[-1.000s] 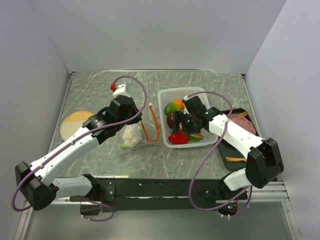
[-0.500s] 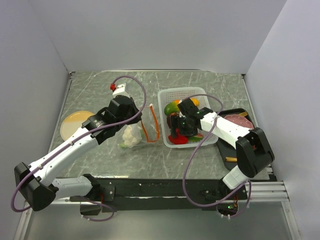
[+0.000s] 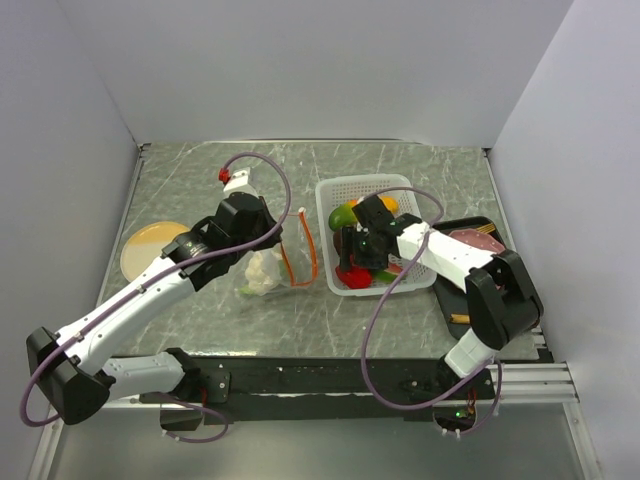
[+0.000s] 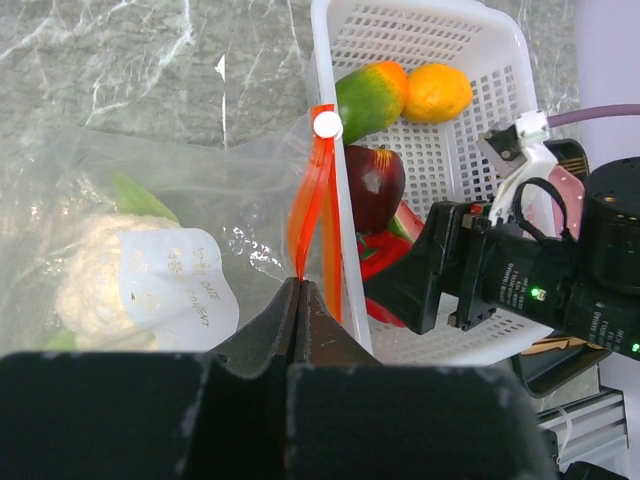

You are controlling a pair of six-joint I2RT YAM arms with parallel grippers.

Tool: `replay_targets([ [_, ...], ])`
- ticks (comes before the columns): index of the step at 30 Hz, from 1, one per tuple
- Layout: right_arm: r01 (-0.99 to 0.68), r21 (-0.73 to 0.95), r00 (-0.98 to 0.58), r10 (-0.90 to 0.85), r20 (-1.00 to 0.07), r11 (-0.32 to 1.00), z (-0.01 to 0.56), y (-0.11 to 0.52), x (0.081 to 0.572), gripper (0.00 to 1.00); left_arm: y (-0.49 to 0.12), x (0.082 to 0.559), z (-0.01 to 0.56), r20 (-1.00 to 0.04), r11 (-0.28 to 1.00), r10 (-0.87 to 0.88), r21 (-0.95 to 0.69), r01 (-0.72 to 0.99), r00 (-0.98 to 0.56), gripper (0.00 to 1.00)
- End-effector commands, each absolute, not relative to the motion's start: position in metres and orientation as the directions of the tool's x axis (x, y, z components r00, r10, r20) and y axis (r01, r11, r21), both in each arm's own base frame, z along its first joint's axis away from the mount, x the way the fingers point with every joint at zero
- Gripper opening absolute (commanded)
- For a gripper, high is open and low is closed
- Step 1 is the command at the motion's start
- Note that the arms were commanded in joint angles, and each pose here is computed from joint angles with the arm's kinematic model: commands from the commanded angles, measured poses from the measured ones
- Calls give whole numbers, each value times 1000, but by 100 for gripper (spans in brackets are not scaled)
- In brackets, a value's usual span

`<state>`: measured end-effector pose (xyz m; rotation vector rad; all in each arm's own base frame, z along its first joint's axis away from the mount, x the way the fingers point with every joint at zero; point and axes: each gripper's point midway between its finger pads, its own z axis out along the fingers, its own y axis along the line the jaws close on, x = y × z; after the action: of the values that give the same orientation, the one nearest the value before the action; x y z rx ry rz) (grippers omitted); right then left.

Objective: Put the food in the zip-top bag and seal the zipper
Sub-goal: Pick up the fake vegetable from the bin, then place the fake vegetable in the zipper food storage bag.

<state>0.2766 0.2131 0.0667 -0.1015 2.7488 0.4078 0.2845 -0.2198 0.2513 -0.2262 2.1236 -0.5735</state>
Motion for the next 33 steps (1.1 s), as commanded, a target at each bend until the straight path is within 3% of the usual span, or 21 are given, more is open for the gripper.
replay_targets([
  [1, -115, 313, -884, 46, -465, 943, 105, 216, 287, 45, -213, 286, 263, -745, 871, -384, -488, 53, -545, 1],
  [11, -128, 397, -826, 124, -549, 909, 155, 213, 288, 46, -215, 285, 265, -742, 864, -392, -499, 59, -544, 1],
  [18, -240, 576, -750, 227, -621, 782, 216, 237, 282, 45, -217, 286, 266, -745, 866, -384, -496, 68, -546, 1],
  [33, -400, 714, -780, 195, -595, 575, 253, 291, 272, 45, -221, 288, 264, -739, 860, -385, -504, 75, -553, 1],
])
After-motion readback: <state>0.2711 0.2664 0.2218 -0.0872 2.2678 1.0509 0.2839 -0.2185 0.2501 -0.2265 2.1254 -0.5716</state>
